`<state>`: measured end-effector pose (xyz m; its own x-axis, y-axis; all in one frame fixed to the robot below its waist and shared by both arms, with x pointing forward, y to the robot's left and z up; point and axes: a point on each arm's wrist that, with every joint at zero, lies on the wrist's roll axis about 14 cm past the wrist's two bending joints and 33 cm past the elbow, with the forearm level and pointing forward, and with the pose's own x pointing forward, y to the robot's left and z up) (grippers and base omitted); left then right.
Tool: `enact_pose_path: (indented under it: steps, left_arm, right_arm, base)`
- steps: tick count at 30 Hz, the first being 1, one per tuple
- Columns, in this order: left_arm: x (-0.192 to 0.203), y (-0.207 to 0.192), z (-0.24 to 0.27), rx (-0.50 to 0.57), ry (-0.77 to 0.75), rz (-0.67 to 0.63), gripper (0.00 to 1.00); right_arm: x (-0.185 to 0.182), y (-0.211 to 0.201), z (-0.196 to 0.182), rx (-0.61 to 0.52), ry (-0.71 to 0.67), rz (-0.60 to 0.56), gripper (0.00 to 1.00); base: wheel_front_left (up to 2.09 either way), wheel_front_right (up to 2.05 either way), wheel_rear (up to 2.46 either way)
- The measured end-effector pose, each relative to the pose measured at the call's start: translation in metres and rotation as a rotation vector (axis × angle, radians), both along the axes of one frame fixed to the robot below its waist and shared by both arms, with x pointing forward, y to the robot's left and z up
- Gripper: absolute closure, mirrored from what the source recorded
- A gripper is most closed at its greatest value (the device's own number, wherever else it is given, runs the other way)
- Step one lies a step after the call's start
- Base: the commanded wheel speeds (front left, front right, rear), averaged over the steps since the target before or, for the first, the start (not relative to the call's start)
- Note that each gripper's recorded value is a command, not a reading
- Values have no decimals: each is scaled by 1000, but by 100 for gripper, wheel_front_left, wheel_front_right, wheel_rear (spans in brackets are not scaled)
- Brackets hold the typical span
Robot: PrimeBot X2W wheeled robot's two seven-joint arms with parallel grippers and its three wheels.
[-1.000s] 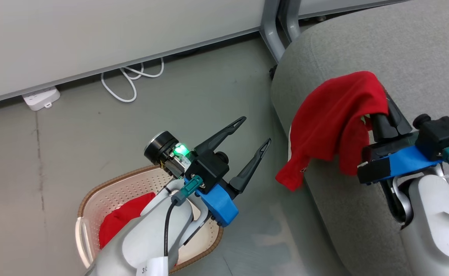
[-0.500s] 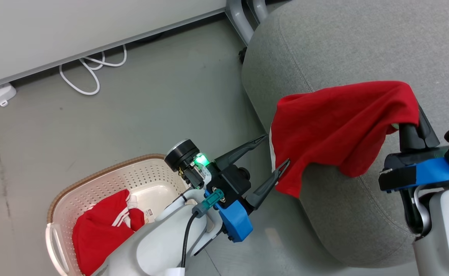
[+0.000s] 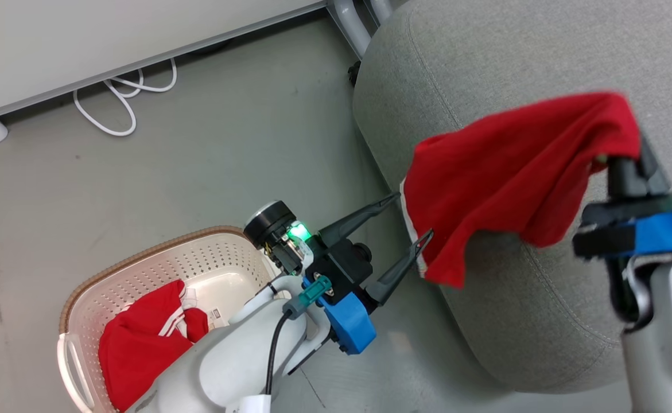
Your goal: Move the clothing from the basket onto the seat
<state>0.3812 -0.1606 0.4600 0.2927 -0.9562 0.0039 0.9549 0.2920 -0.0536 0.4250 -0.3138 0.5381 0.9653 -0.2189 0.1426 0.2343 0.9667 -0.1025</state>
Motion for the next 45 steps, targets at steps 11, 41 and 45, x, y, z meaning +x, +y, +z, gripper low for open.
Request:
enact_pose_path:
  steps: [11,41,45]
  left_arm:
    - [26,3,-19,-15,6,14,0]
    - [77,8,-117,-40,93,18,0]
    - [78,8,-116,-38,87,14,0]
  right_arm:
    - [55,-44,139,-257,-306,-41,100]
    - [80,-174,-48,-236,173,-380,100]
    - [63,-172,-84,-177,253,-400,100]
  base:
    - [0,0,0]
    - [0,0,0]
    - [0,0,0]
